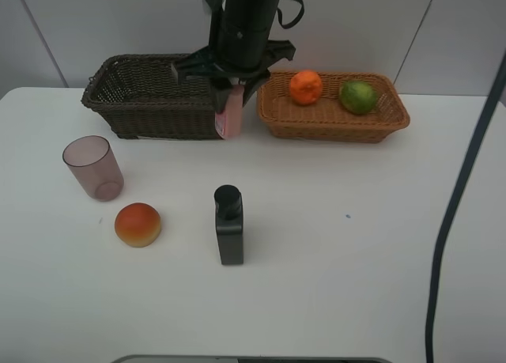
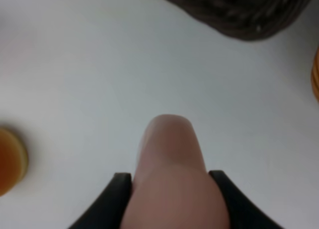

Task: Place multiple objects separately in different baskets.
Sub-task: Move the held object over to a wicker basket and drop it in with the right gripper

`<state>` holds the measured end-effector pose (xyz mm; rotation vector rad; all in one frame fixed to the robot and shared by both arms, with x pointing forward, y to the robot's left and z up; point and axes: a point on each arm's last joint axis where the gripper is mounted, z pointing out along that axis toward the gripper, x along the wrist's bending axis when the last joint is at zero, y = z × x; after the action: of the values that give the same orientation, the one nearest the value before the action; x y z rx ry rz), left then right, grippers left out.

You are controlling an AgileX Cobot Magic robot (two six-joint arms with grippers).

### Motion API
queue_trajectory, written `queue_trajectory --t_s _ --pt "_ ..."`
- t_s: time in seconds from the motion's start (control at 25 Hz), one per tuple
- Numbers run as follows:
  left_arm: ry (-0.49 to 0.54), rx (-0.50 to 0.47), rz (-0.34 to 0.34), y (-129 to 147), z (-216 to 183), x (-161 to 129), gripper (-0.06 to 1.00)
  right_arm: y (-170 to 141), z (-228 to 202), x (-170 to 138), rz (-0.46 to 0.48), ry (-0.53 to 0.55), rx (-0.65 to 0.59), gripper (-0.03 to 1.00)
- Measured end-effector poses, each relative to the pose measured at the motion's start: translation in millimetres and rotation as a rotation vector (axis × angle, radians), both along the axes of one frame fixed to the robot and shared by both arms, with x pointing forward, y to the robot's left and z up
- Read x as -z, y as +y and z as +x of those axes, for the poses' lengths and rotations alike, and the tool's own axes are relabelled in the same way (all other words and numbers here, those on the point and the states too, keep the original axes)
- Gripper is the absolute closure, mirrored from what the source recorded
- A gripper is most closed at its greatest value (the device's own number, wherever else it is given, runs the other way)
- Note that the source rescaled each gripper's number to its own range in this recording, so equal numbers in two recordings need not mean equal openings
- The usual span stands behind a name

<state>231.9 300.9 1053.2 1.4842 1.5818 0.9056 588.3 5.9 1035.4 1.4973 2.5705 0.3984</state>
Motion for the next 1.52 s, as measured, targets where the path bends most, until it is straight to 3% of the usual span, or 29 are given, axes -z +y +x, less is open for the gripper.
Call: queue_trajectory --t_s 0.28,0.56,0.88,1.24,1.52 --pt "0.000 0.000 0.000 0 0 0 -0.03 -3 16 -36 0.045 -0.135 -0.004 0.96" --pt "0.000 0.000 0.000 0 0 0 -0.03 8 38 -36 0.141 -0.322 -0.019 0.96" --pt "0.000 0.000 0.000 0 0 0 -0.03 19 68 -4 0.206 -0.454 -0.036 0.96" --pt "0.000 0.000 0.000 0 0 0 -0.03 27 89 56 0.191 -0.448 -0.046 0.96" --pt "0.000 0.000 0.000 0 0 0 -0.03 29 94 82 0.162 -0.450 -0.065 0.96"
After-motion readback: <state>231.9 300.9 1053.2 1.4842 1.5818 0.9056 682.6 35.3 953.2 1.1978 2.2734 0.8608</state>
